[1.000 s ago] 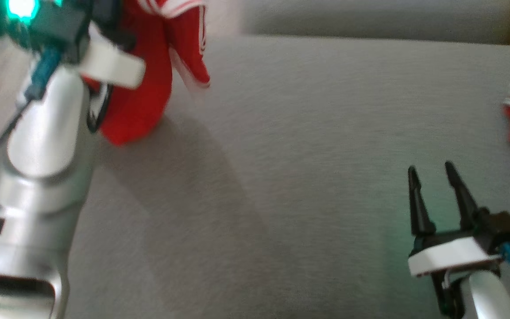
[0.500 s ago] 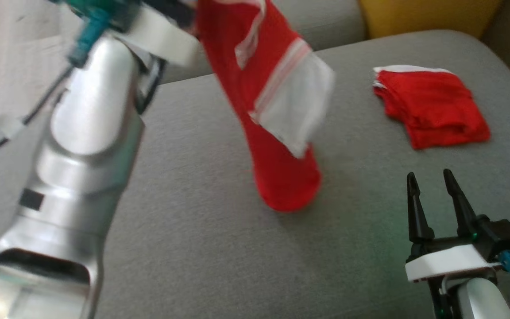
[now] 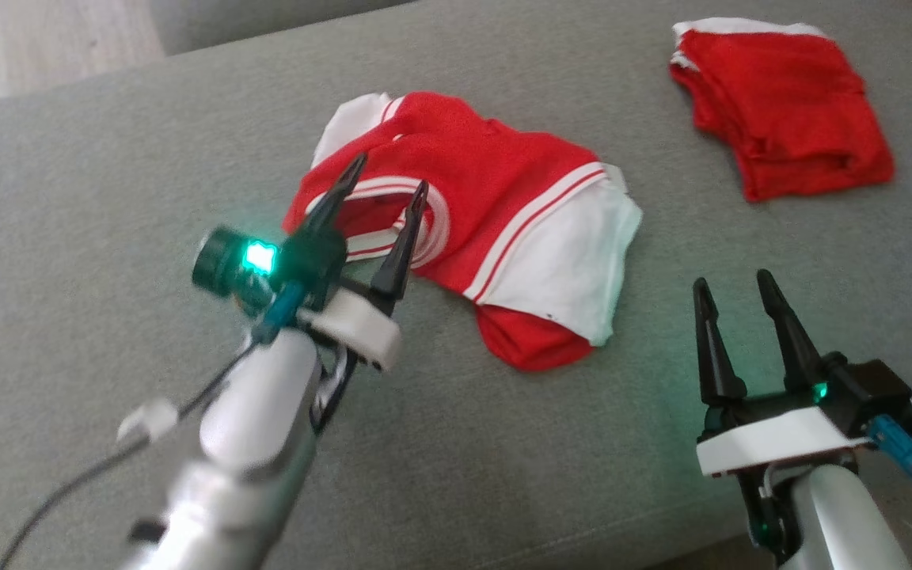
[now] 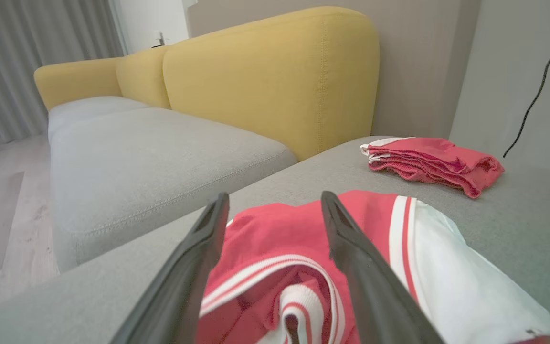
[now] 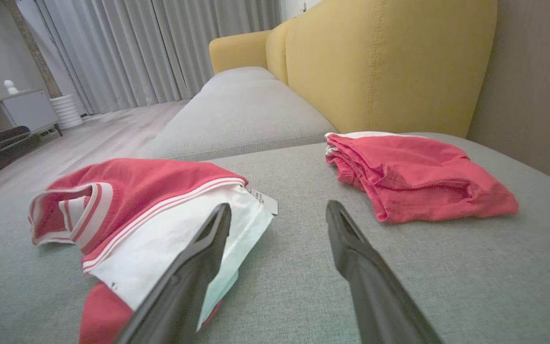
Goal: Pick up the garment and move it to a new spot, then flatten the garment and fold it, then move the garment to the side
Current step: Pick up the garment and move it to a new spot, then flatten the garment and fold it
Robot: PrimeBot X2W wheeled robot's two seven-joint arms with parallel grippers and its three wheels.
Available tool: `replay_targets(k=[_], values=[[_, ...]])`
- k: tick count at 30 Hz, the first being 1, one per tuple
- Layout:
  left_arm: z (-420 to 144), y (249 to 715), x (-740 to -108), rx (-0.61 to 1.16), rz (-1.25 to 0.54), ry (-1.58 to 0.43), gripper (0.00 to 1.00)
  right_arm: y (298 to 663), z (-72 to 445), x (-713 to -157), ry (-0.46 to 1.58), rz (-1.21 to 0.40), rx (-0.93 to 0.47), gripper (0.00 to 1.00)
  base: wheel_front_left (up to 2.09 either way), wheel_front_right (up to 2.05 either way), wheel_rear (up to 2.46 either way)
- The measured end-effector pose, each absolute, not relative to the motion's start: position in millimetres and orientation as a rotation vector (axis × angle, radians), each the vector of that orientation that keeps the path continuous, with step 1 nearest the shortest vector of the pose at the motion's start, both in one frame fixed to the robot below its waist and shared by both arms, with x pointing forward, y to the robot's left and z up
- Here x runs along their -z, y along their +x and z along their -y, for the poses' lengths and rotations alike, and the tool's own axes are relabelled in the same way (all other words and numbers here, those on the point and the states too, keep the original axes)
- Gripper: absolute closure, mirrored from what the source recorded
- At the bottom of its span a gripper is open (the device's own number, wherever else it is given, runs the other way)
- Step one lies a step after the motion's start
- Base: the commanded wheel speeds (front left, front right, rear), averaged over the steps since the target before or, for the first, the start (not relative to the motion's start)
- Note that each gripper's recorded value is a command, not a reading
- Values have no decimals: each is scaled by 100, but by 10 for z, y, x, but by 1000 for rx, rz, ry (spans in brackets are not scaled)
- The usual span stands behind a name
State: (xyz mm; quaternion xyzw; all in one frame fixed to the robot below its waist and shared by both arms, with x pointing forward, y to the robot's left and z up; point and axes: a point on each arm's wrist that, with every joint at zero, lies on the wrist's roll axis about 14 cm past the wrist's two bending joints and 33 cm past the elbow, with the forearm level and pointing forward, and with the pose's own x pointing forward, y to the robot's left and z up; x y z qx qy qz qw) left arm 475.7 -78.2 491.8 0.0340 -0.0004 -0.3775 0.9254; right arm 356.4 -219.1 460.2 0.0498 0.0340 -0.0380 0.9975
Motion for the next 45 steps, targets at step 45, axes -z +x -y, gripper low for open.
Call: replay_targets(k=[45], values=[[-1237,2949,-4684,50,-42,-94,0,3073,1517,-4694,135,-29,-134,0,0,0,0]])
